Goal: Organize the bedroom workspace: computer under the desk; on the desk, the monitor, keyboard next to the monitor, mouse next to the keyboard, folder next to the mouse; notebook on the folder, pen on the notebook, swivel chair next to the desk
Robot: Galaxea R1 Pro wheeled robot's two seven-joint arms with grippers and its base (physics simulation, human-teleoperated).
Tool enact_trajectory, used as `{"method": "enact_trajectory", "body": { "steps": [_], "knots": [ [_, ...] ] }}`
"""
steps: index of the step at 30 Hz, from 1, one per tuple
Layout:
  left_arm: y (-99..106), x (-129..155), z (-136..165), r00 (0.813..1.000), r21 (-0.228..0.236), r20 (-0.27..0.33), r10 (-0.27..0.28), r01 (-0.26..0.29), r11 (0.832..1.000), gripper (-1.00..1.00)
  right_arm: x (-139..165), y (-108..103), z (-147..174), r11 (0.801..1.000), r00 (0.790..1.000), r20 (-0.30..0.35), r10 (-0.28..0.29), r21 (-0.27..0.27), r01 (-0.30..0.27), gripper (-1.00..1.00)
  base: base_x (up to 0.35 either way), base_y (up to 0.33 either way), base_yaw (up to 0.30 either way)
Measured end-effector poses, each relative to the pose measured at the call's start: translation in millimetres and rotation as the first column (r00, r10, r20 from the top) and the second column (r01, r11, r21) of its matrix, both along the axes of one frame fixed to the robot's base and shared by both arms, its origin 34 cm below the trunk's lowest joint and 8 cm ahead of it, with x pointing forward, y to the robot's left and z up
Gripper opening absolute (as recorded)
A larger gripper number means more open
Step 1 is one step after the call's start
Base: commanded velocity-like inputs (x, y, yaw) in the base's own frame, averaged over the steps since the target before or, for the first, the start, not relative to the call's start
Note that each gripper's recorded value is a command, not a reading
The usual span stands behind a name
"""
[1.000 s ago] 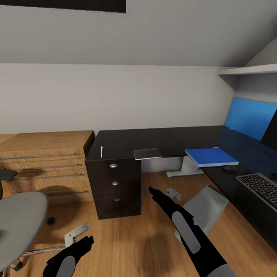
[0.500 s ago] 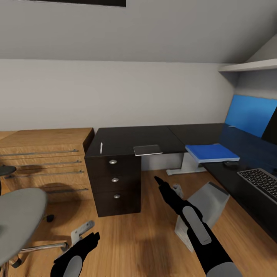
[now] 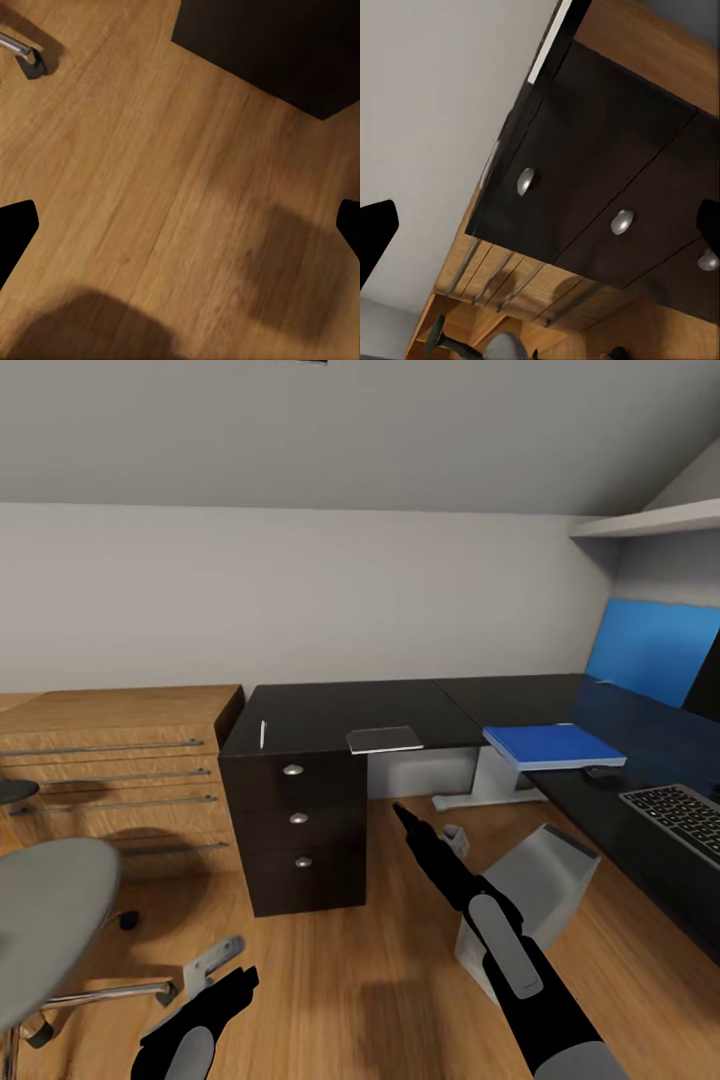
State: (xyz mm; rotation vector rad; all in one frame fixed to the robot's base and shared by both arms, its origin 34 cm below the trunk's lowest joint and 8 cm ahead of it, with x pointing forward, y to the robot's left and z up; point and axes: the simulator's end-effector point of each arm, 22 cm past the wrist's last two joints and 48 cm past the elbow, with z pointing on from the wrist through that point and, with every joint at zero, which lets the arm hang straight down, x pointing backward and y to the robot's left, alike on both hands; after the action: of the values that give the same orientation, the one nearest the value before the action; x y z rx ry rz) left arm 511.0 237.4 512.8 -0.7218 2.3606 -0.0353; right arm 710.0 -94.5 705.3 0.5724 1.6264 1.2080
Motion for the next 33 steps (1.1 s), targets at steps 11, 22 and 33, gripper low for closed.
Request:
{"method": "enact_trajectory", "body": {
  "steps": [11,22,33],
  "knots": [
    [0.8,-3.4,-13.9,1.0,0.001,-0.002,-0.004,0.004,1.0,1.0,-4.1,4.2,-16.9,1.0,1.0,-0.007,0.005,-0.008,-0.005,1.0,0.0,0.0,0.0],
    [7.7,-8.2,-16.3,1.0,0.025,0.003,-0.006,0.006,1.0,1.0,-5.4,24.3,-17.2,0.997,0.999,-0.042,-0.007,0.071,0.01,1.0,0.0,0.0,0.0],
    [28.5,1.0,-11.2,1.0,0.045,-0.013,-0.006,0.007,0.999,1.0,-8.8,34.3,-9.1,0.994,0.999,-0.021,0.026,0.105,-0.024,1.0,0.02,0.0,0.0]
  ]
}}
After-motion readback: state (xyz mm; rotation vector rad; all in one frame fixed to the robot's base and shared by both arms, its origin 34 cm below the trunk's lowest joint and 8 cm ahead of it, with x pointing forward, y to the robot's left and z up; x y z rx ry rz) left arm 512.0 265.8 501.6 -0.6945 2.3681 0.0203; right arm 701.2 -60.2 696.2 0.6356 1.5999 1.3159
